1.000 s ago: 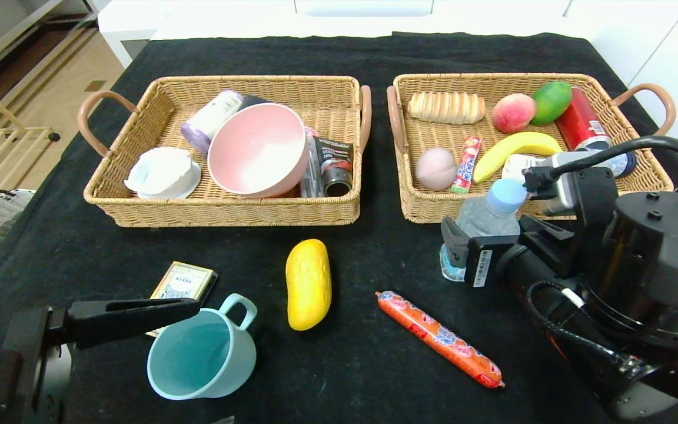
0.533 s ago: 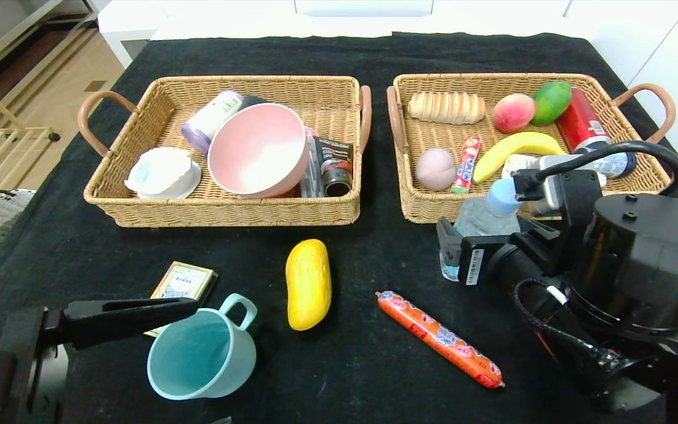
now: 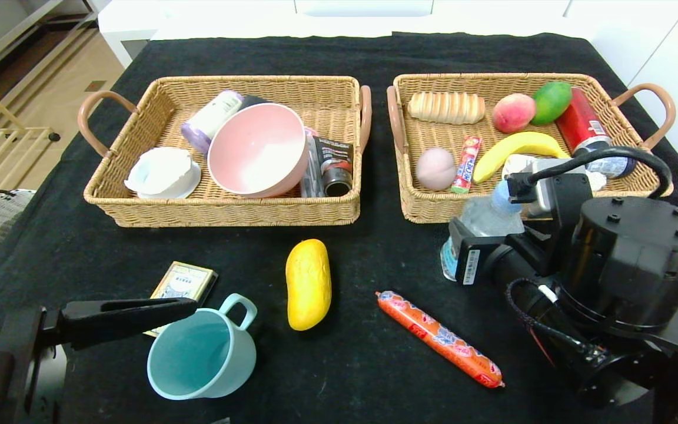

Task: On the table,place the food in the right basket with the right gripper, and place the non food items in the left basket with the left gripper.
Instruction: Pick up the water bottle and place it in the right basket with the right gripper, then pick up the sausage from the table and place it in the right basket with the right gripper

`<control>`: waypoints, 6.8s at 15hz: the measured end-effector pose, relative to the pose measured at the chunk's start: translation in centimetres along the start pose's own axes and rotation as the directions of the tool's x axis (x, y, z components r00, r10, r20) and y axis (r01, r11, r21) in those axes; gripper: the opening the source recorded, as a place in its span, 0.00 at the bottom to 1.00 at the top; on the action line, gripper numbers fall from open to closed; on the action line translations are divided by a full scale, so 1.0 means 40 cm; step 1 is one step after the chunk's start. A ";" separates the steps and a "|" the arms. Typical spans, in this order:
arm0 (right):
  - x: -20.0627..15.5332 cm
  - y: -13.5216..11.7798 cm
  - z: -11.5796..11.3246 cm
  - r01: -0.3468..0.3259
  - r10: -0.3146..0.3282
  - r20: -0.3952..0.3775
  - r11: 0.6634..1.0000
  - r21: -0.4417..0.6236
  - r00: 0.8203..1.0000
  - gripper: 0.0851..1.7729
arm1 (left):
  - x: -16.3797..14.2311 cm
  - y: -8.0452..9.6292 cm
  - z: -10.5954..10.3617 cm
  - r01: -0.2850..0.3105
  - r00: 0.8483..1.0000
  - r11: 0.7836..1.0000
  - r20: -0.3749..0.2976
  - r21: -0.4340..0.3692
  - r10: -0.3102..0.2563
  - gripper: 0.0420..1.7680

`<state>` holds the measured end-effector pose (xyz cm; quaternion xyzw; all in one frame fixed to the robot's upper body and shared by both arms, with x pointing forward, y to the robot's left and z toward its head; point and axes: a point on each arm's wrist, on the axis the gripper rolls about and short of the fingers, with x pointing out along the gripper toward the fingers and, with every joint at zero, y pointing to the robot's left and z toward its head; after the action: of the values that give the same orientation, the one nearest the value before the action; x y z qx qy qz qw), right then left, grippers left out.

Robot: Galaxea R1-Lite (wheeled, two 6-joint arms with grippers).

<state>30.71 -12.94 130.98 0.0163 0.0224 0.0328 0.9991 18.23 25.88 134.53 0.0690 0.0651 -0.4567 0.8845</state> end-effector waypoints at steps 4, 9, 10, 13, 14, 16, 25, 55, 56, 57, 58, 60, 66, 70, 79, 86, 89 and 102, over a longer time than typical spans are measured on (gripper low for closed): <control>0.002 0.001 -0.003 0.002 -0.002 -0.004 1.000 -0.005 1.000 0.53 | 0.000 0.000 -0.001 0.001 1.000 1.000 -0.001 0.000 -0.001 0.97; 0.004 0.002 -0.008 0.000 0.000 -0.007 1.000 -0.010 1.000 0.53 | 0.000 0.000 -0.002 0.001 1.000 1.000 -0.002 0.004 -0.001 0.97; 0.004 0.003 -0.009 0.000 0.000 -0.008 1.000 -0.011 1.000 0.53 | 0.000 0.000 -0.002 0.001 1.000 1.000 -0.002 0.004 -0.001 0.97; 0.003 0.002 -0.009 -0.002 0.002 -0.009 1.000 -0.017 1.000 0.52 | 0.000 0.000 -0.002 0.001 1.000 1.000 -0.002 0.004 -0.001 0.97; 0.002 0.001 -0.007 -0.004 0.004 -0.007 1.000 -0.025 1.000 0.52 | 0.000 0.000 -0.002 0.001 1.000 1.000 -0.002 0.004 -0.001 0.97; -0.006 -0.003 0.002 -0.009 0.009 -0.003 0.999 -0.038 1.000 0.52 | 0.000 0.000 -0.002 0.001 1.000 1.000 -0.003 0.004 -0.001 0.97; -0.069 -0.026 0.133 -0.044 0.047 0.101 0.998 -0.035 0.994 0.52 | 0.008 0.002 -0.008 0.003 1.000 1.000 -0.019 0.000 -0.003 0.97; 0.341 -0.108 0.290 0.112 -0.107 0.191 0.993 -0.019 0.976 0.52 | 0.006 0.003 -0.001 -0.008 1.000 1.000 0.030 0.014 0.007 0.97; 0.347 -0.112 0.291 0.118 -0.112 0.190 0.993 -0.019 0.975 0.52 | 0.006 0.003 -0.001 -0.008 1.000 1.000 0.029 0.014 0.008 0.97; 0.350 -0.112 0.291 0.119 -0.114 0.190 0.993 -0.018 0.975 0.52 | 0.006 0.003 -0.001 -0.008 1.000 1.000 0.030 0.014 0.007 0.97; 0.352 -0.112 0.290 0.121 -0.115 0.191 0.993 -0.018 0.975 0.52 | 0.006 0.003 -0.001 -0.008 1.000 1.000 0.030 0.014 0.007 0.97; 0.354 -0.112 0.290 0.121 -0.116 0.194 0.992 -0.016 0.974 0.56 | 0.007 0.003 -0.001 -0.008 1.000 1.000 0.029 0.014 0.008 0.97; 0.341 -0.102 0.285 0.108 -0.103 0.185 0.994 -0.020 0.977 0.78 | 0.007 0.003 -0.001 -0.008 1.000 1.000 0.028 0.014 0.008 0.97; 0.304 -0.105 0.267 0.094 -0.086 0.146 0.994 -0.046 0.986 0.85 | 0.007 0.003 -0.001 -0.008 1.000 1.000 0.029 0.013 0.007 0.97; 0.037 -0.095 0.221 -0.184 0.159 -0.135 0.962 -0.204 0.978 0.93 | 0.009 0.003 -0.004 -0.007 1.000 1.000 0.023 0.015 0.006 0.97; -0.093 -0.048 0.128 -0.392 0.303 -0.290 0.859 -0.330 0.908 0.95 | 0.007 0.003 -0.003 -0.008 1.000 1.000 0.027 0.016 0.008 0.97; -0.128 -0.025 0.078 -0.480 0.321 -0.410 0.790 -0.381 0.854 0.95 | 0.004 0.003 0.001 -0.020 0.999 1.000 0.034 0.019 0.019 0.97; -0.105 0.045 -0.036 -0.559 0.282 -0.556 0.712 -0.425 0.782 0.96 | -0.028 0.001 0.021 -0.049 0.995 0.998 0.090 0.034 0.046 0.97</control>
<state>26.34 -11.37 129.80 -0.2857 0.2385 0.2742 0.8867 17.65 26.66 135.58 0.0658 0.0156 -0.4395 0.8957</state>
